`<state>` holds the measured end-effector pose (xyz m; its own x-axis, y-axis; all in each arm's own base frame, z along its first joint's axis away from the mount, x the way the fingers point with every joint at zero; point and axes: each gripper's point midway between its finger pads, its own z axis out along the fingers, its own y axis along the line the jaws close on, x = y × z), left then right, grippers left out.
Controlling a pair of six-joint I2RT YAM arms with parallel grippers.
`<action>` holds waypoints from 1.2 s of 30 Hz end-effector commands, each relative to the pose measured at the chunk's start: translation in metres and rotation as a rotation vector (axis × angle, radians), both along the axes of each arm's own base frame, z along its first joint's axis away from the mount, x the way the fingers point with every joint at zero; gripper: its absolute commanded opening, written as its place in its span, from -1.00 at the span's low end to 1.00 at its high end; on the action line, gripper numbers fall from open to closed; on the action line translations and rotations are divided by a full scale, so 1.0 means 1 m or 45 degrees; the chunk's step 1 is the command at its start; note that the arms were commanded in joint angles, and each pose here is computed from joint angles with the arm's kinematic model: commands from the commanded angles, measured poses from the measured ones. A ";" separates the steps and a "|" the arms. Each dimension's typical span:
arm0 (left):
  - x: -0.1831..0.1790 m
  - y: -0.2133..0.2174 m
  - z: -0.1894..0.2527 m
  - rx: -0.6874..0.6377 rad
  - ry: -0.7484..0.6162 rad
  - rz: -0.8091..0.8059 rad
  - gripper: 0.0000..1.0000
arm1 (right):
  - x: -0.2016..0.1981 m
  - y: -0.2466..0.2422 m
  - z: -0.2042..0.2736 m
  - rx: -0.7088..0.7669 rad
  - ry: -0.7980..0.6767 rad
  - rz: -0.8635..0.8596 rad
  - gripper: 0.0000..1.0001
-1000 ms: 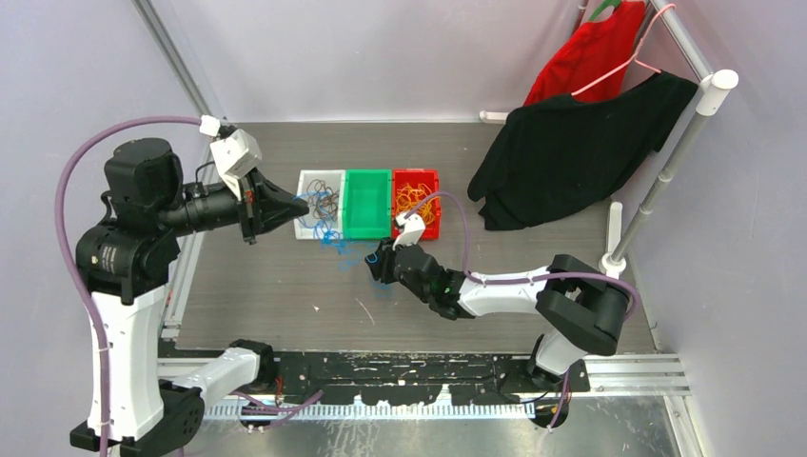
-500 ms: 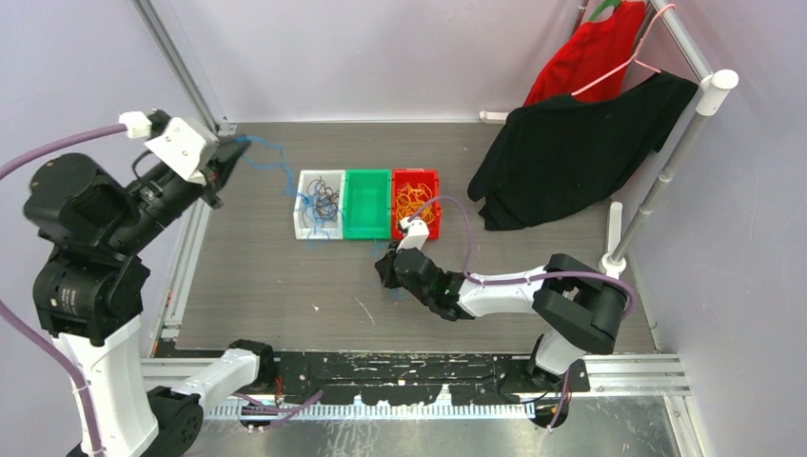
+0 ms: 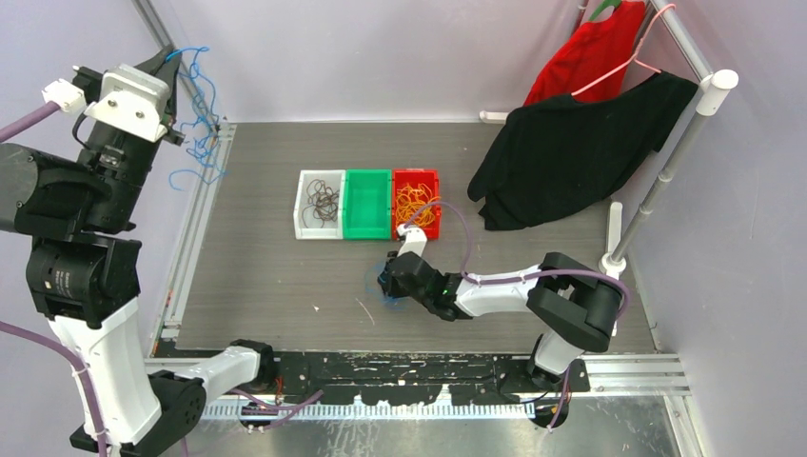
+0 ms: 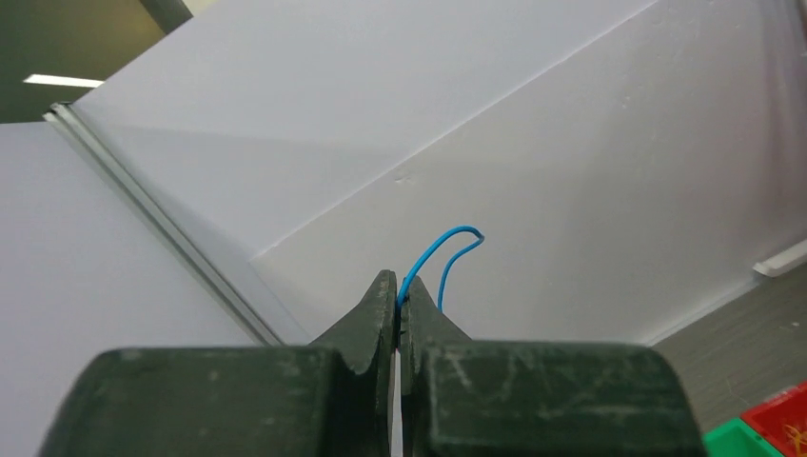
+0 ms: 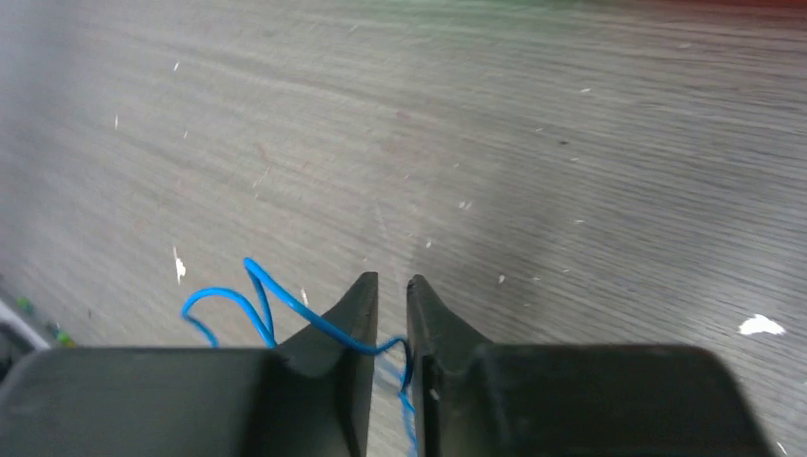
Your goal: Untangle the cables
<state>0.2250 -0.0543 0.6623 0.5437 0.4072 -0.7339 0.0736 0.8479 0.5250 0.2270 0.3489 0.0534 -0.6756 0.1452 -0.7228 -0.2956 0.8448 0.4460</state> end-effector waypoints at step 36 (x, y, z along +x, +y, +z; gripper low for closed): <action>-0.050 -0.068 -0.179 0.202 0.649 -0.575 -1.00 | -0.006 0.022 0.070 -0.246 -0.003 0.434 0.30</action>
<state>0.1781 -0.1272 0.4666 0.2309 0.3282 -0.9159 0.7105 0.5863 0.3892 0.2308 0.3782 0.1927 -0.5312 -0.1082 -0.8403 -0.6356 0.7067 0.3108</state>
